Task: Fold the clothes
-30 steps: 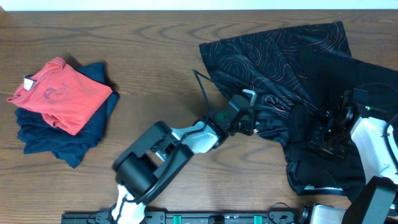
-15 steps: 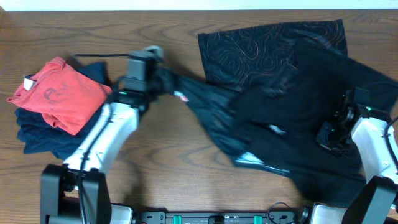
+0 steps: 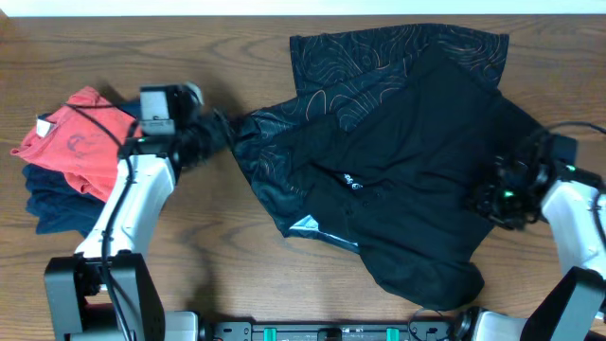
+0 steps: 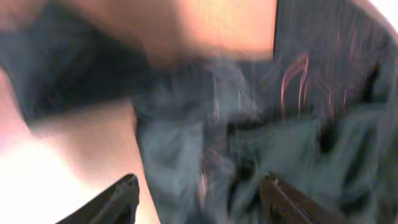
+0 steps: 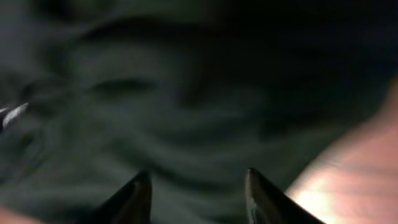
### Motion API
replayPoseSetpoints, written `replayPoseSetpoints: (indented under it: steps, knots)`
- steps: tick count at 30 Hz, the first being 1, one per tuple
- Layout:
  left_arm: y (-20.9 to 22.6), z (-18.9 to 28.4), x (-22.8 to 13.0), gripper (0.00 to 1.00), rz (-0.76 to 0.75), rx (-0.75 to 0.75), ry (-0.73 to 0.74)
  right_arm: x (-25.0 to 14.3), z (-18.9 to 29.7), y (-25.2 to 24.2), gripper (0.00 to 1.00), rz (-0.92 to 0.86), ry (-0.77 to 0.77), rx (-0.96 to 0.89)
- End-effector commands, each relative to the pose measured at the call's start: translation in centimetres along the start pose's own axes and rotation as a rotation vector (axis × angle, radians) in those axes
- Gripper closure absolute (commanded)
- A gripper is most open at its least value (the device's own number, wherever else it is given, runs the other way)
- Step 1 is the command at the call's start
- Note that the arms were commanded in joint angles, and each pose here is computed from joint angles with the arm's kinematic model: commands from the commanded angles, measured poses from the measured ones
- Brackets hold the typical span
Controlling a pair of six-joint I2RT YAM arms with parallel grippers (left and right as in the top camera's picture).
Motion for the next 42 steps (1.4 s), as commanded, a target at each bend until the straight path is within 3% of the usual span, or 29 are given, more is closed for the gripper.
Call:
replayPoseSetpoints:
  steps: [1,5,8,12,20,26,28,29,30,31,32,36,40,42]
  knots:
    - [-2.1,0.0,-2.3,0.35,-0.002,-0.083,0.14,-1.7,-0.5,3.9,0.43,0.229,0.066,0.164]
    - [-3.2,-0.4,-5.8,0.34,0.013,-0.067,0.323,-3.5,-1.7,7.0,0.27,0.396,0.091,0.15]
    - [-3.8,-1.1,-7.8,0.34,-0.011,-0.06,0.386,-5.1,-2.7,9.4,0.12,0.537,0.083,0.123]
    - [-3.8,-1.8,-9.6,0.3,-0.045,-0.01,0.431,-7.1,-3.8,12.0,0.02,0.702,0.058,0.107]
    - [-3.3,-2.9,-11.6,0.29,0.063,0.018,0.449,-9.3,-5.1,16.3,0.01,0.93,-0.084,0.102]
    - [-2.5,-3.9,-12.8,0.29,0.14,0.029,0.431,-11.1,-7.5,16.8,0.01,0.993,-0.014,0.083]
    - [-2.3,-4.2,-13.2,0.29,0.17,0.032,0.422,-11.5,-8.5,16.6,0.09,0.998,0.021,0.062]
    - [-2.1,-4.3,-13.3,0.29,0.174,0.031,0.417,-11.6,-9.0,16.5,0.25,1.0,0.036,0.05]
    - [-2.1,-4.4,-13.4,0.29,0.171,0.027,0.409,-11.6,-9.4,16.3,0.5,0.999,0.044,0.036]
    - [-2.0,-4.5,-13.4,0.29,0.168,0.024,0.401,-11.5,-9.7,16.2,0.84,0.997,0.044,0.02]
    - [-2.0,-4.7,-13.4,0.3,0.163,0.019,0.392,-11.3,-9.8,16.0,0.99,0.982,0.036,0.0]
    - [-2.5,-5.3,-13.4,0.39,0.123,-0.01,0.355,-9.8,-8.9,15.8,0.99,0.866,-0.056,-0.066]
    - [-3.5,-5.9,-13.6,0.4,0.071,-0.036,0.324,-8.2,-6.5,15.8,0.99,0.801,-0.142,-0.068]
    - [-3.7,-6.1,-13.6,0.51,0.048,-0.027,0.311,-7.6,-5.3,15.5,0.99,0.775,-0.171,-0.064]
Point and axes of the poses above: each gripper's point midway between its finger pads, its own z axis back along the fingers, its own y axis along the line the jaws close on, x = y × z, the point moved 8 cm from there along z, back along the fingers, and after that the axes turned 14 degrees about -z, right-handed, at the moved point
